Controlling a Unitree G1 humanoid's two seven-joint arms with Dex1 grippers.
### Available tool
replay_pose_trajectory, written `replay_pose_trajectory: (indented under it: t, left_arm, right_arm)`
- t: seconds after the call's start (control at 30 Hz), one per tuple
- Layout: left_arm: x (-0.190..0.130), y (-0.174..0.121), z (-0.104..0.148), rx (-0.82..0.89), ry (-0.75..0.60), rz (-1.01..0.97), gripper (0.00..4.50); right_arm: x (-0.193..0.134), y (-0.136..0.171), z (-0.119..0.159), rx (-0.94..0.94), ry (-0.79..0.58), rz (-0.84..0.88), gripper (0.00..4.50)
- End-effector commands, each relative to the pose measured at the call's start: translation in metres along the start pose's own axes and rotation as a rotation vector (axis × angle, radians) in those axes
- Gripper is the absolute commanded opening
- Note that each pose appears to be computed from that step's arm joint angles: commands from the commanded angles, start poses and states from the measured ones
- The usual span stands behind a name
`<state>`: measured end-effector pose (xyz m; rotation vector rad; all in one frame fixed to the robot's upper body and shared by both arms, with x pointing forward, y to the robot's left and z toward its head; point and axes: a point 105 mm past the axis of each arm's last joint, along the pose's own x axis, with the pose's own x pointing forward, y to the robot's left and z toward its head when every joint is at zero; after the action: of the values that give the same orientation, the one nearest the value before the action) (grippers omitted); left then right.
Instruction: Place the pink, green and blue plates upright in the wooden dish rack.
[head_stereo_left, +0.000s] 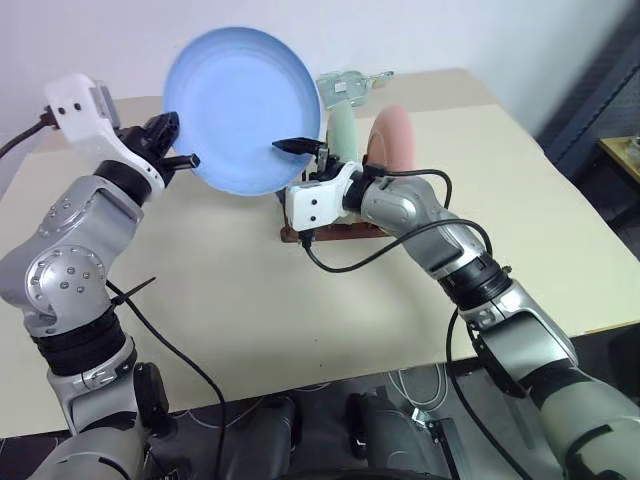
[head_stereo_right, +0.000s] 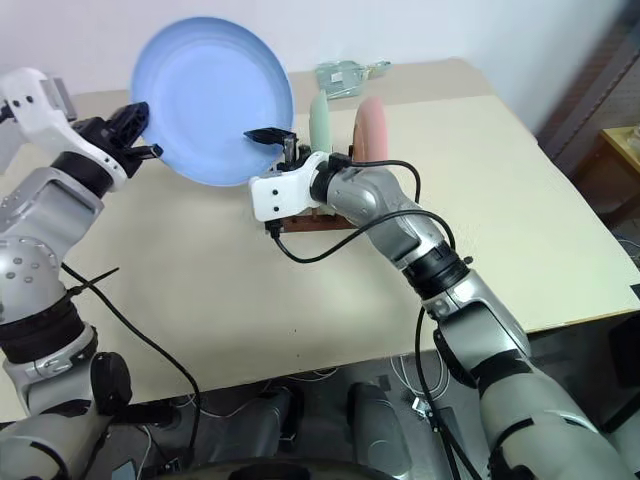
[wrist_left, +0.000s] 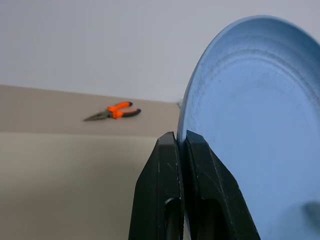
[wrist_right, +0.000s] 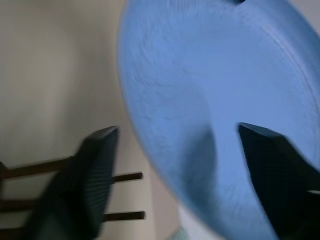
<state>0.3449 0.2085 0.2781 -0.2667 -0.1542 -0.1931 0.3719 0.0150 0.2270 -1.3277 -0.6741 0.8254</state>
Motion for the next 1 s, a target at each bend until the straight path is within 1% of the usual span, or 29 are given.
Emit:
replay_pose_trajectory:
  t: [0.03,0.1,0.13,0.17,0.2,0.23,0.3,0.33,0.37,0.4,0.47,0.53,0.6,0.7,0.73,0.8,0.87,0.93,1.0]
  left_arm:
    - [-0.005,-0.009,0.014,0.001,-0.056,-0.035,0.00]
    - [-0.006,-0.008,0.012,0.003,-0.046,-0.032,0.00]
    - [-0.006,-0.009,0.012,-0.022,-0.057,-0.042,0.30]
    - [-0.007,-0.009,0.015,-0.044,-0.076,-0.051,0.62]
    - [-0.008,-0.010,0.021,-0.069,-0.113,-0.059,0.94]
    - [-0.009,-0.011,0.028,-0.098,-0.153,-0.066,1.37]
    - [-0.010,-0.011,0.034,-0.126,-0.192,-0.070,2.42]
    - [-0.012,-0.005,0.047,-0.158,-0.258,-0.050,2.92]
    - [-0.017,0.008,0.062,-0.176,-0.338,0.000,3.42]
    - [-0.021,0.017,0.072,-0.189,-0.394,0.037,3.42]
    - [-0.031,0.047,0.083,-0.122,-0.456,0.176,3.42]
    - [-0.040,0.069,0.081,0.038,-0.442,0.285,3.42]
    - [-0.045,0.082,0.073,0.154,-0.405,0.341,3.42]
    - [-0.047,0.094,0.040,0.346,-0.275,0.372,3.42]
    - [-0.046,0.094,0.024,0.418,-0.217,0.358,3.42]
    - [-0.044,0.088,0.002,0.508,-0.144,0.315,3.42]
    - [-0.043,0.071,-0.042,0.537,-0.049,0.218,3.42]
    - [-0.046,0.056,-0.076,0.517,0.008,0.145,3.42]
    - [-0.049,0.049,-0.095,0.517,0.038,0.108,3.42]
  right_arm:
    - [0.002,-0.011,0.007,-0.056,-0.033,-0.044,1.70]
    - [0.003,-0.011,0.008,-0.070,-0.040,-0.051,0.67]
    - [0.003,-0.012,0.010,-0.082,-0.048,-0.053,0.25]
    - [0.003,-0.011,0.012,-0.095,-0.054,-0.055,0.00]
    - [0.003,-0.011,0.014,-0.105,-0.062,-0.057,0.00]
    - [0.004,-0.011,0.016,-0.111,-0.068,-0.060,0.00]
    - [0.004,-0.011,0.017,-0.114,-0.072,-0.064,0.00]
    - [0.004,-0.011,0.019,-0.113,-0.076,-0.071,0.00]
    - [0.004,-0.013,0.020,-0.112,-0.081,-0.082,0.00]
    - [0.004,-0.014,0.022,-0.111,-0.084,-0.091,0.00]
    - [0.001,-0.023,0.024,-0.079,-0.096,-0.148,0.00]
    - [-0.004,-0.037,0.027,-0.016,-0.122,-0.223,0.00]
    - [-0.012,-0.053,0.031,0.094,-0.160,-0.303,0.00]
    - [-0.029,-0.077,0.038,0.341,-0.254,-0.424,0.00]
    - [-0.035,-0.082,0.040,0.461,-0.293,-0.449,0.00]
    - [-0.043,-0.086,0.044,0.647,-0.358,-0.453,0.00]
    - [-0.052,-0.081,0.052,0.972,-0.458,-0.436,0.00]
    - [-0.057,-0.077,0.063,1.246,-0.532,-0.415,0.00]
    - [-0.057,-0.071,0.067,1.375,-0.529,-0.391,0.00]
